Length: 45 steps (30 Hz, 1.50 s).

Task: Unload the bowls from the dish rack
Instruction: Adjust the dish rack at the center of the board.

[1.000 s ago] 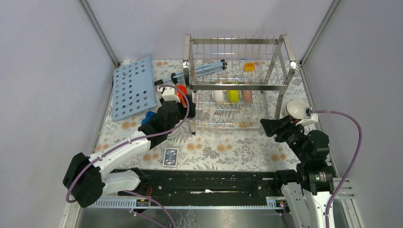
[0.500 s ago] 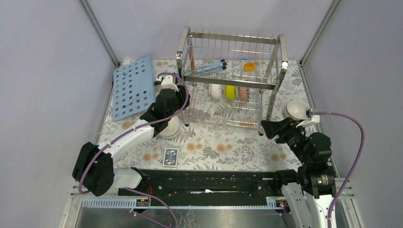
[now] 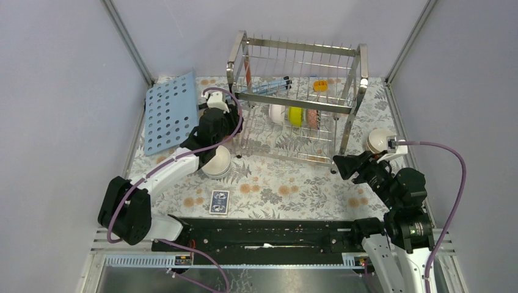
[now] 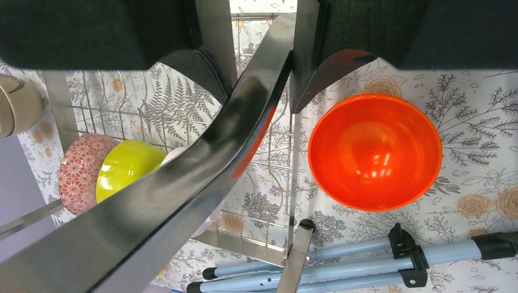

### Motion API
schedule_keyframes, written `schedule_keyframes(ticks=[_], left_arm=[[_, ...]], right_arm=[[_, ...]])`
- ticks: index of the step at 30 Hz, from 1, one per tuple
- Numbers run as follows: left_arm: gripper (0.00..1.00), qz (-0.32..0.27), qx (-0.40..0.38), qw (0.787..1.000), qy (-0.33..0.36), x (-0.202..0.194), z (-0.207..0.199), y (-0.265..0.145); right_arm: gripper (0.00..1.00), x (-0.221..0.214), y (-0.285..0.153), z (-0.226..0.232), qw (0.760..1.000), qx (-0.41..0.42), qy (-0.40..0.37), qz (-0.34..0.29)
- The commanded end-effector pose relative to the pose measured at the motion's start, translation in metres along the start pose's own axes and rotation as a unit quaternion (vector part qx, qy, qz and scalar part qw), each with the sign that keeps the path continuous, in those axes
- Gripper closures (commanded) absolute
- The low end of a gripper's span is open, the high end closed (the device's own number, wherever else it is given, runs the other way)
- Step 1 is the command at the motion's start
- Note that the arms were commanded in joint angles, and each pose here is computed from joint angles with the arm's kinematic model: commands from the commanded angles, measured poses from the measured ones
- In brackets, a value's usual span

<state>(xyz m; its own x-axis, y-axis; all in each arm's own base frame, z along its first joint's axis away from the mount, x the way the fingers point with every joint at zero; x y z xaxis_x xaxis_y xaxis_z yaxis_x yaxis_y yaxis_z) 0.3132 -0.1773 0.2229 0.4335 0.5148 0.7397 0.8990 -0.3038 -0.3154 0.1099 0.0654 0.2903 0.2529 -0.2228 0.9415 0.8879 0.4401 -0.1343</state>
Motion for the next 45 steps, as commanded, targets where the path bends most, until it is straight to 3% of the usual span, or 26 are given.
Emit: schedule_keyframes(ticks=[1, 6, 9, 15, 21, 26, 31, 34, 38, 45], left_arm=[[0.78, 0.003, -0.024, 0.999, -0.028, 0.001, -0.009, 0.007], [0.69, 0.013, -0.016, 0.999, -0.029, 0.002, -0.011, 0.009], [0.58, 0.016, -0.019, 0.999, -0.032, 0.003, -0.012, 0.007], [0.38, 0.013, -0.018, 0.999, -0.034, 0.003, -0.011, 0.002], [0.37, -0.001, -0.017, 0.999, -0.036, 0.014, -0.015, -0.007], [0.36, -0.023, -0.012, 0.999, -0.041, 0.024, -0.017, -0.021], [0.26, -0.05, 0.002, 0.997, -0.063, 0.033, -0.014, -0.042], [0.19, -0.061, -0.001, 0.996, -0.066, 0.033, -0.011, -0.05], [0.18, -0.056, 0.005, 0.997, -0.043, 0.031, -0.007, -0.047], [0.19, -0.055, -0.01, 0.998, -0.02, 0.031, -0.012, -0.032]], right_arm=[[0.35, 0.033, -0.001, 0.002, 0.996, -0.01, -0.078, -0.051], [0.35, 0.064, 0.015, 0.01, 0.994, 0.01, -0.083, -0.069], [0.36, 0.055, 0.029, 0.009, 0.996, 0.034, -0.07, -0.042], [0.36, 0.05, 0.031, 0.001, 0.997, 0.001, -0.072, -0.036], [0.33, 0.064, 0.012, -0.005, 0.992, -0.071, -0.074, -0.076], [0.26, 0.055, -0.005, -0.015, 0.986, -0.137, -0.061, -0.075], [0.17, 0.029, -0.016, -0.032, 0.976, -0.204, -0.045, -0.065], [0.15, 0.011, -0.006, -0.035, 0.98, -0.194, -0.032, -0.033], [0.12, -0.012, 0.01, -0.04, 0.984, -0.18, -0.011, 0.002], [0.12, -0.021, 0.035, -0.046, 0.986, -0.168, 0.012, -0.01]])
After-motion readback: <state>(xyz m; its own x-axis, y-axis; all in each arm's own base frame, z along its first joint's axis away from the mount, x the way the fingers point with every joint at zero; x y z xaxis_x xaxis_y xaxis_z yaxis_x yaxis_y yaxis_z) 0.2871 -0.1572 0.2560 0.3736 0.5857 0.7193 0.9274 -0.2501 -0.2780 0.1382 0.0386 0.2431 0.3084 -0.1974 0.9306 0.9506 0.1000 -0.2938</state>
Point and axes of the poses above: each gripper's point midway between its finger pads, its own y axis out along the fingers, its own z axis along the line the jaws close on, x = y × z, the point moved 8 cm from there along -y, back along the fingers, and after that the axes turned 15 degrees about -y, right-handed, at the moved point
